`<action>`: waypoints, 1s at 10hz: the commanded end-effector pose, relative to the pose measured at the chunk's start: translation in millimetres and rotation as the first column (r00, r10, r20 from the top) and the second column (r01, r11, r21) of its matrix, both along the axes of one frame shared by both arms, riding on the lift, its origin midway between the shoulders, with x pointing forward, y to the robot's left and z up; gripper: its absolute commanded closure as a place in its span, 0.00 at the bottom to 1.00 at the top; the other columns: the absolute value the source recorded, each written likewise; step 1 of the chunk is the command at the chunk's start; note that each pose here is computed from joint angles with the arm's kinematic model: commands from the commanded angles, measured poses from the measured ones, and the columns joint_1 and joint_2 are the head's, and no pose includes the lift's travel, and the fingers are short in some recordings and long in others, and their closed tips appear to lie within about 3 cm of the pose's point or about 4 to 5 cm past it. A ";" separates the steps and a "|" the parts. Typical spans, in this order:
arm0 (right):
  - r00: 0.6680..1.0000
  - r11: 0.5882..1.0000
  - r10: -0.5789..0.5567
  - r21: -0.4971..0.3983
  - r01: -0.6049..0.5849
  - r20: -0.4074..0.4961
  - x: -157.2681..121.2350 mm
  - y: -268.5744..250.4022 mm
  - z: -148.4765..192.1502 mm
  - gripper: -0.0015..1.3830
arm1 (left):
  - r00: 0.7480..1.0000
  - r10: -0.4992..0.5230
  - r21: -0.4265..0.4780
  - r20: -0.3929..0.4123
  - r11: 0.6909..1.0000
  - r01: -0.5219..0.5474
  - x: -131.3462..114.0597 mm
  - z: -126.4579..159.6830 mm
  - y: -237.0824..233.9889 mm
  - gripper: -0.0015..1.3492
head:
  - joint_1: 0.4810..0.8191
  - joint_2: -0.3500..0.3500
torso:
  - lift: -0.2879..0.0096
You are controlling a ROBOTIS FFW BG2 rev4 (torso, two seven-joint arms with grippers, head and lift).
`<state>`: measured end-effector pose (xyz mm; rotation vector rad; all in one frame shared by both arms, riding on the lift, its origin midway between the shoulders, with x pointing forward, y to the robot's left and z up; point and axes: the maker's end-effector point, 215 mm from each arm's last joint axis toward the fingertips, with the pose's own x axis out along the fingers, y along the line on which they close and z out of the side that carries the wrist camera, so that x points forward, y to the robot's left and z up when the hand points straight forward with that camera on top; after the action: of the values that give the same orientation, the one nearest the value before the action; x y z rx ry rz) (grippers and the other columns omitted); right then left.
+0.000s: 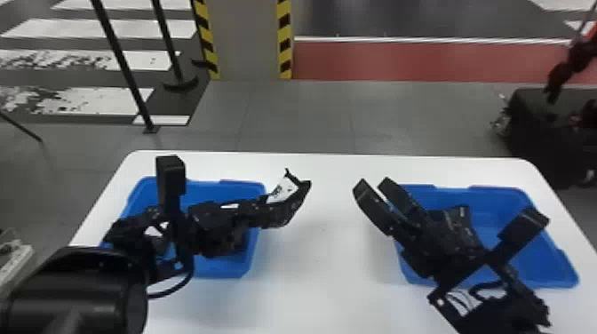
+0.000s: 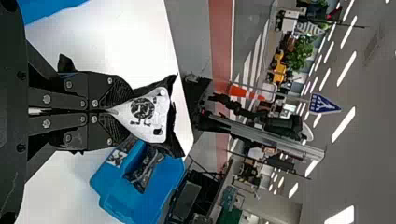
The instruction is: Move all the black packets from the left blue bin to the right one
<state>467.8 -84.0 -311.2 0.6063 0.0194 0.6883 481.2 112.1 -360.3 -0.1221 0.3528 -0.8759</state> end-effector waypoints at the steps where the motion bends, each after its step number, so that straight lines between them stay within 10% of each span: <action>1: 0.999 0.999 0.049 0.004 -0.049 -0.012 -0.4 19.9 -0.2 0.27 | 0.999 -0.038 -0.026 0.006 0.999 0.038 9.4 5.3 -24.3 0.90 | 0.63 0.55 | 0.60; 8: 0.996 0.996 0.085 -0.030 -0.085 -0.003 14.6 39.0 0.5 0.28 | 0.986 -0.166 -0.090 -0.031 0.983 0.163 6.4 7.2 -90.1 0.90 | 0.63 0.47 | 0.60; 10: 0.990 0.990 0.134 -0.032 -0.136 -0.035 15.0 52.1 -13.6 0.72 | 0.986 -0.167 -0.093 -0.011 0.982 0.166 11.7 15.3 -92.6 0.90 | 0.63 0.47 | 0.60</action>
<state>482.0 -35.0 -320.0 0.5850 0.0896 0.8024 491.3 20.5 -347.6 -0.1902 0.3503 -1.0557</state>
